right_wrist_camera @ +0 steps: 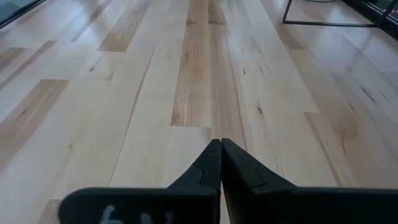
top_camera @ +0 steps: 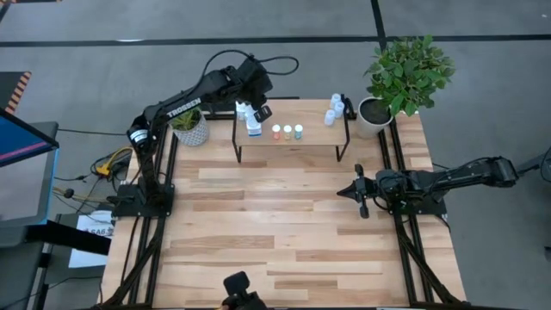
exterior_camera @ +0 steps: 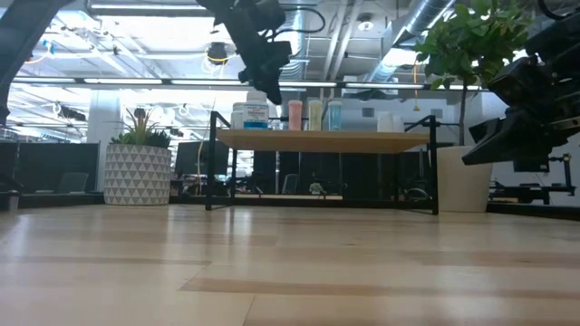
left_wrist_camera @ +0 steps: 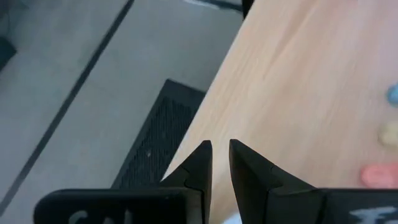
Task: Pick and place medicine bottles onto shelf by color
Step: Adjust the white medicine bottles
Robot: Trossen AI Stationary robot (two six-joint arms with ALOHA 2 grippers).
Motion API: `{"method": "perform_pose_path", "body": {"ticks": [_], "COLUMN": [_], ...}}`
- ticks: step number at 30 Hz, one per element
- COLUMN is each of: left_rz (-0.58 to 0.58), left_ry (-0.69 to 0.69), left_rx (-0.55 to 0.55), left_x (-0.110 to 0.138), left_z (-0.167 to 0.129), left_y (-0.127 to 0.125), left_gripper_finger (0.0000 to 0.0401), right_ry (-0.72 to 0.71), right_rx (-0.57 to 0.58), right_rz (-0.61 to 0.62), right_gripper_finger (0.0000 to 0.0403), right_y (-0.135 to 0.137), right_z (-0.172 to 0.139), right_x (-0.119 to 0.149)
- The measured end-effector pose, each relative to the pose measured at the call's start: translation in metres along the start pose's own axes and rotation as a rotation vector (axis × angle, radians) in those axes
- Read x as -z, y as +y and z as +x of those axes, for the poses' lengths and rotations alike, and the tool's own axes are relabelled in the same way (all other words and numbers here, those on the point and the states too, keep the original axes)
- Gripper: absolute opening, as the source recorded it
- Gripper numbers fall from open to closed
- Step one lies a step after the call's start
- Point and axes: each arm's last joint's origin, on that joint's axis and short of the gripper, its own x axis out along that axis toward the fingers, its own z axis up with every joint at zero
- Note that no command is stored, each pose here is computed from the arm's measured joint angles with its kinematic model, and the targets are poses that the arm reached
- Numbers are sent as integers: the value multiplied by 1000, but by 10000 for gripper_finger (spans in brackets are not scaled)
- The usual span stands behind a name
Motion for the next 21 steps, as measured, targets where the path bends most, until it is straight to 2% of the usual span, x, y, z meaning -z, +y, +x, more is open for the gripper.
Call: {"method": "perform_pose_path", "body": {"ticks": [4, 21], "left_rz": [0, -32], "left_ry": [82, 211], "left_rx": [-1, -23], "left_x": [7, 16], "left_z": [3, -3], "left_y": [-7, -20], "left_gripper_finger": [43, 43], "right_ry": [0, 0], "right_rx": [0, 1], "right_rz": [0, 0], "right_gripper_finger": [29, 27], "right_y": [0, 0], "right_z": [0, 0], "right_x": [0, 0]}}
